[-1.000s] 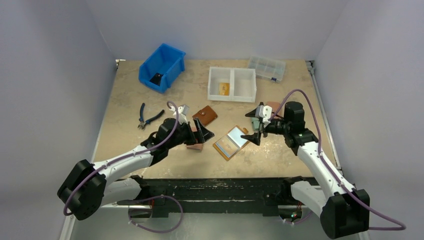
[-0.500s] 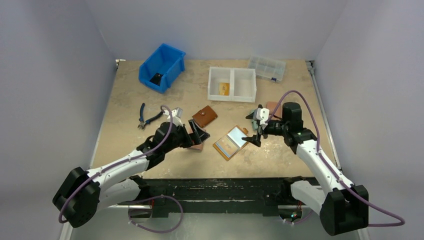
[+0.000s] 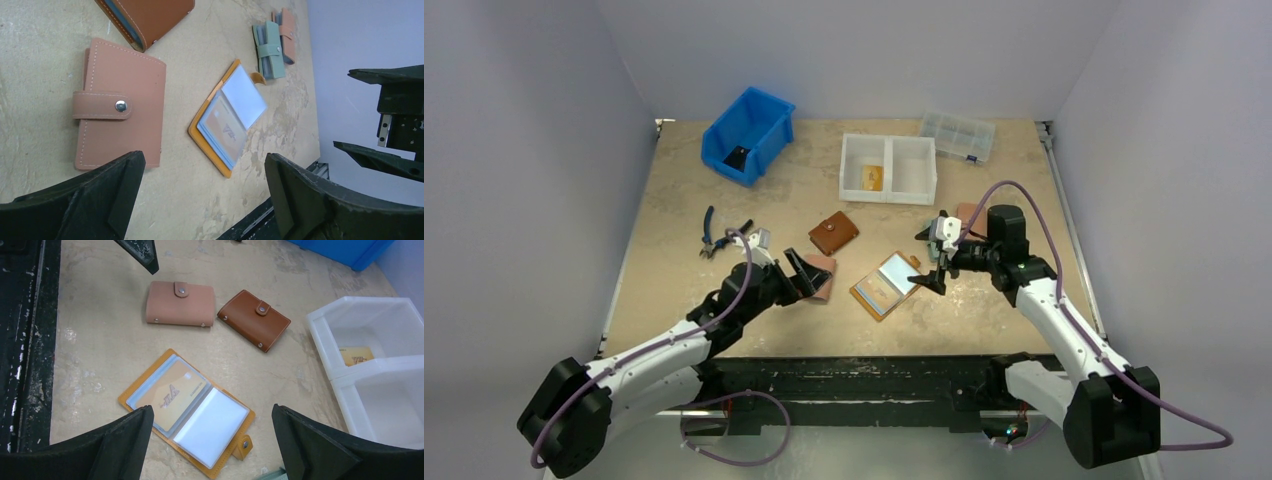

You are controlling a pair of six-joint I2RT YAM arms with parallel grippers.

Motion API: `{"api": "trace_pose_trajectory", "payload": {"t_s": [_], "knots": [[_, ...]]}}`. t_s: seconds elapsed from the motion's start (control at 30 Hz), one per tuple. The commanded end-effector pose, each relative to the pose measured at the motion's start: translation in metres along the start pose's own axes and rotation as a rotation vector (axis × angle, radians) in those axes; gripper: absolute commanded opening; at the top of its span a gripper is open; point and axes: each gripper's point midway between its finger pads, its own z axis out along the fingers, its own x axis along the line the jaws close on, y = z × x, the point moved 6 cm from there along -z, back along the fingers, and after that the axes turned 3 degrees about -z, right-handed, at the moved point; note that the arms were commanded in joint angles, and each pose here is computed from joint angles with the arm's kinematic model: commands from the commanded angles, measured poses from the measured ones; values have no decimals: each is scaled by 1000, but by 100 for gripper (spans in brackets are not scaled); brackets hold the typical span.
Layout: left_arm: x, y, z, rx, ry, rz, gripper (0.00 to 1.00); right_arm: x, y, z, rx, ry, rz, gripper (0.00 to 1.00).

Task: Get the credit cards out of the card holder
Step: Remove the credit card from the card holder.

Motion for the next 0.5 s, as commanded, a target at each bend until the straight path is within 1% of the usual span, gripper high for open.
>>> {"api": "trace_pose_trajectory", "payload": {"t_s": [0.0,0.1,0.2,0.47], "knots": [[-17,4,0,-12,-126,7,99,-5,7,0,-19,1,-36,99],[-22,-3,2,33,-201,23,97,-5,8,1,-17,7,-20,99],[-28,-9,2,63,-279,37,91,-4,6,6,-2,24,-2,99],[-35,-19,11,86,-299,47,83,7,-5,31,113,76,-59,99]]}}
